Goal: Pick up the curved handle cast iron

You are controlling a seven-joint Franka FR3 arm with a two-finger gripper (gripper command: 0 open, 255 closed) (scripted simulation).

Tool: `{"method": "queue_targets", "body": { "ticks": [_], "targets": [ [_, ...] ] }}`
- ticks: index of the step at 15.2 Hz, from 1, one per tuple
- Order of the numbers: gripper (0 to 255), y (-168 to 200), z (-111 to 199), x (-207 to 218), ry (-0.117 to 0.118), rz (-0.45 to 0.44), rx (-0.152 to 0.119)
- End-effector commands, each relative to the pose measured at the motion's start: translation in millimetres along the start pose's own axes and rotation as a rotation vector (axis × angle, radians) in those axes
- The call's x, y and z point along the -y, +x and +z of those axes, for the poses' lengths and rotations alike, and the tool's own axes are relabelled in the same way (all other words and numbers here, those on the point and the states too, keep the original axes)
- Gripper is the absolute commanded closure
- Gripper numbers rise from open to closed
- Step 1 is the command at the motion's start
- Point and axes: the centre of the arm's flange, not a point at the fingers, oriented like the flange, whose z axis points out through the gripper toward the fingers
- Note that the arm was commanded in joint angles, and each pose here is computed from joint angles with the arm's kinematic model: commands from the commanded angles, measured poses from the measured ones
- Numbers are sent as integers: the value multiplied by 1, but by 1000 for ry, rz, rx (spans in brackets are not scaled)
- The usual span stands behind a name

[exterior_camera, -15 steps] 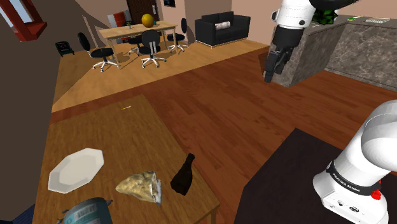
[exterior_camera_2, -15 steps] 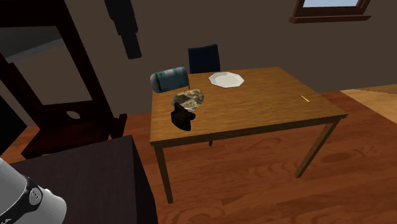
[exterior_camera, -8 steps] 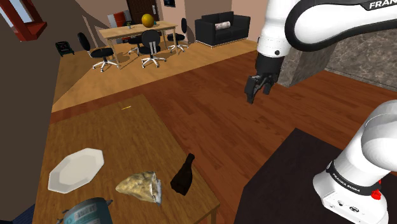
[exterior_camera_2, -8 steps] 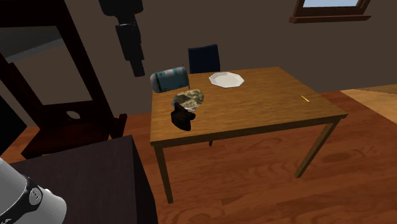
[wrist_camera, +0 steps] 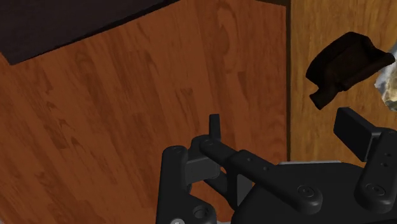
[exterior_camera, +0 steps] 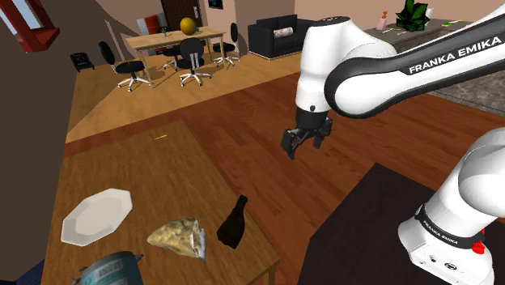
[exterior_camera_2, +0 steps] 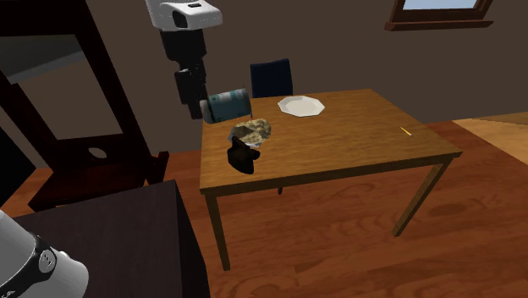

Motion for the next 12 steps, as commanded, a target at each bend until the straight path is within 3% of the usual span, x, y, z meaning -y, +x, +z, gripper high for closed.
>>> {"method": "queue_targets", "body": {
  "ticks": [1,12],
  "targets": [
    [0,1,20,21,-7,49,-1],
    [0,26,128,123,-58,299,0]
  ]
}}
